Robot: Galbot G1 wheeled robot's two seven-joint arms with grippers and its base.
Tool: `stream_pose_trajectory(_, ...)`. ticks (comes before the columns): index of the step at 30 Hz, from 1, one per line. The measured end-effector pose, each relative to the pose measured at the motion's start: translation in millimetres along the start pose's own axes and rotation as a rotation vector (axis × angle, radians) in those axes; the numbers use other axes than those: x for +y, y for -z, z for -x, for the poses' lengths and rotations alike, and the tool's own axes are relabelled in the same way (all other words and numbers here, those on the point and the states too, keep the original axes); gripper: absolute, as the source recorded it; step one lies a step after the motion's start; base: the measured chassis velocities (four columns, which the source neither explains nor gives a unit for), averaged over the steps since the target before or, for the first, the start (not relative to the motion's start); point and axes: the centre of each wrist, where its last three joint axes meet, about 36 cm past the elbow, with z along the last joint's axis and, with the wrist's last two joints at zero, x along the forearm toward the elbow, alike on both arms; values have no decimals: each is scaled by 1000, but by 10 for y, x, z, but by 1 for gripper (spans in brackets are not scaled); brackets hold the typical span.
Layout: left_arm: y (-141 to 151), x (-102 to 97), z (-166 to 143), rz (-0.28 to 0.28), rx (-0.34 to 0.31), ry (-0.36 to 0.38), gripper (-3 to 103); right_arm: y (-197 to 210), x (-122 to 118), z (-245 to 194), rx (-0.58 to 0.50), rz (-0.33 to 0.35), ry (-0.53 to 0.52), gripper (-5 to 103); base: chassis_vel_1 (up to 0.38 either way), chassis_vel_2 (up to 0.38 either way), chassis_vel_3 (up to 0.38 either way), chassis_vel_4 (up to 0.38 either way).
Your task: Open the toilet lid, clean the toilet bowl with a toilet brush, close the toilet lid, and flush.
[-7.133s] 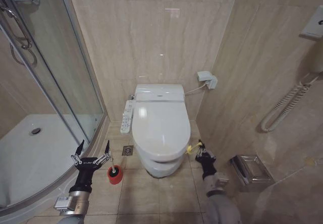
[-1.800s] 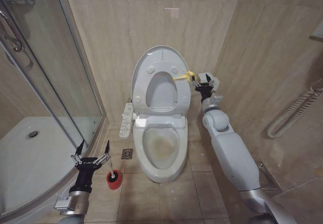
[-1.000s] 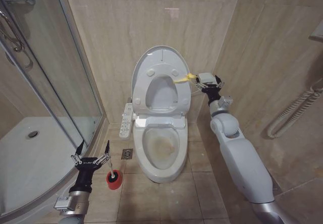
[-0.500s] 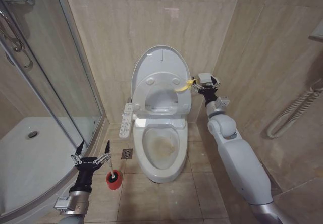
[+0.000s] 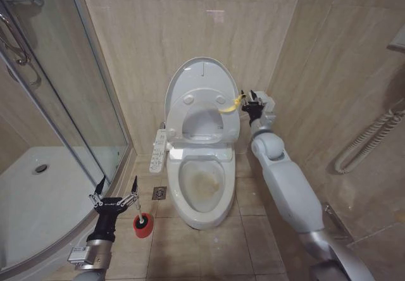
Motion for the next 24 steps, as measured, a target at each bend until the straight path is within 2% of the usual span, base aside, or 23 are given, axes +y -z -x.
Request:
stream_pose_trajectory(4,0,0,0,0,0,0,100,28,72,180,2,-1,-7,47,0,0,0,0)
stream_pose_trajectory(5,0,0,0,0,0,0,100,61,97,260,-2,-3,-11,20,0,0,0,0)
stream_pose_trajectory(10,0,0,0,0,0,0,100,145,153,459,-10,-5,-25,20,0,0,0,0)
stream_pose_trajectory(11,0,0,0,0,0,0,100,159,151,497,-11,-7,-30,2,0,0,0,0)
stream_pose_trajectory(24,0,0,0,0,0,0,100,164,-65,795,-12,-50,-74,2,0,0,0,0)
